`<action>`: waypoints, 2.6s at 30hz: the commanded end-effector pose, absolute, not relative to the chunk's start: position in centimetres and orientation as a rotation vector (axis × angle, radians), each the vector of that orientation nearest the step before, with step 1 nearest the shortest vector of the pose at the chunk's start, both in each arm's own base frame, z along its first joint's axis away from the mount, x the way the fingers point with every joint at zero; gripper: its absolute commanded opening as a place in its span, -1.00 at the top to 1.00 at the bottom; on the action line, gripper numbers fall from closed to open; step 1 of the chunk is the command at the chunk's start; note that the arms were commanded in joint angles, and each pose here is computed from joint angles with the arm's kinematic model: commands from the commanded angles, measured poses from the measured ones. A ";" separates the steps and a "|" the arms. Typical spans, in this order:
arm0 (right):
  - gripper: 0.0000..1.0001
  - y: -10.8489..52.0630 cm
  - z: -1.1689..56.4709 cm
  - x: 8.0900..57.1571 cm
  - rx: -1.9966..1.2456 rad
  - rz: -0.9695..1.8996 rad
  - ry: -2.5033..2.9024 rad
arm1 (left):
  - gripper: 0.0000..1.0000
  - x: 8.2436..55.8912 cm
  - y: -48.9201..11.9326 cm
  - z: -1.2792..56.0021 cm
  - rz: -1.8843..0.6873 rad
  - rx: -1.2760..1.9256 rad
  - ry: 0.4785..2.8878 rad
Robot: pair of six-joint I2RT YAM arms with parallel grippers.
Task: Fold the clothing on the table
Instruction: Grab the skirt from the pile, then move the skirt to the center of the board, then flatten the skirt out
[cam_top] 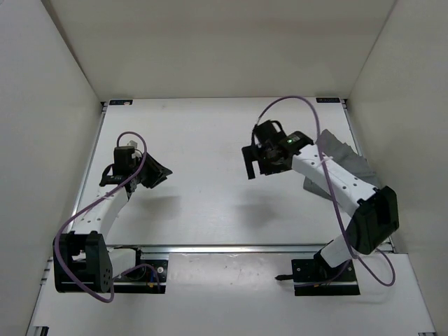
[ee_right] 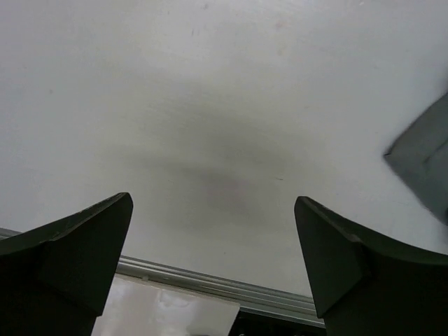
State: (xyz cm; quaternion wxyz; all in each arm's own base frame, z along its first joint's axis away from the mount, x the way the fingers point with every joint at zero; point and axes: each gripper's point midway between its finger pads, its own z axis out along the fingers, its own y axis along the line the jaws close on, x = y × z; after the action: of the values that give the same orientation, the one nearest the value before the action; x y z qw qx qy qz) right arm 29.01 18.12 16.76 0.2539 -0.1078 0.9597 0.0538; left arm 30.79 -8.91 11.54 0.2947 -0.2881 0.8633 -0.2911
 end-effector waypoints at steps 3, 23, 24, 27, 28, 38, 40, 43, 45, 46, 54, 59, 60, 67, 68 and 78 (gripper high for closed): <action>-0.98 13.0 14.1 30.7 -0.247 -0.063 2.626 | 0.09 30.7 -9.3 11.4 -0.795 -0.741 2.299; 1.00 -0.9 7.8 34.8 0.337 -0.012 2.700 | 0.10 30.6 -10.0 10.7 -0.809 -0.743 2.321; 0.99 1.6 9.7 35.8 0.275 0.146 2.657 | 0.10 30.7 -9.9 10.8 -0.810 -0.747 2.317; 1.00 10.5 16.6 37.5 0.029 0.589 2.510 | 0.09 30.7 -10.1 11.1 -0.811 -0.738 2.310; 1.00 13.7 18.6 37.0 -0.060 0.713 2.478 | 0.09 30.6 -10.1 10.9 -0.814 -0.738 2.315; 1.00 21.5 29.7 31.0 -0.282 1.090 2.163 | 0.09 31.6 -7.1 14.4 -0.778 -0.768 2.221; 0.53 20.9 25.8 29.3 -0.224 1.164 2.248 | 0.09 31.9 -6.8 15.2 -0.766 -0.757 2.215; -0.14 19.6 19.4 26.0 -0.170 1.112 2.433 | 0.07 31.5 -7.0 15.7 -0.754 -0.727 2.249; -0.25 18.3 16.4 24.8 -0.143 0.925 2.521 | 0.07 30.6 -7.7 15.6 -0.733 -0.634 2.309; -0.26 17.5 15.3 23.9 -0.142 0.864 2.554 | 0.04 29.9 -7.6 15.6 -0.709 -0.633 2.334; -0.44 13.6 13.8 23.0 -0.169 0.572 2.561 | -0.06 19.7 -16.7 10.2 -0.820 -0.345 2.551; -0.63 16.4 11.0 20.8 -0.323 0.583 2.672 | -0.09 17.4 -18.9 7.0 -0.890 -0.343 2.609; -0.66 16.7 9.8 20.2 -0.334 0.563 2.707 | -0.10 17.4 -19.2 6.7 -0.875 -0.337 2.624; -0.57 20.4 5.2 16.5 -0.449 0.670 2.798 | -0.23 18.3 -23.0 5.1 -0.861 -0.248 2.674; -0.46 21.0 5.1 16.1 -0.468 0.690 2.800 | -0.05 18.6 -23.4 5.2 -0.869 -0.242 2.671; 1.00 23.5 8.2 22.6 -0.533 0.642 2.732 | 1.00 23.9 -22.7 7.6 -0.864 -0.277 2.640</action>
State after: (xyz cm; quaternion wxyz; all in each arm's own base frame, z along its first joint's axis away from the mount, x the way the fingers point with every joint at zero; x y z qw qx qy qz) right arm 16.91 21.78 3.67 0.0462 -0.1654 0.9616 0.2141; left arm 18.99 -22.61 2.70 0.1053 -0.0962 0.9527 -0.2684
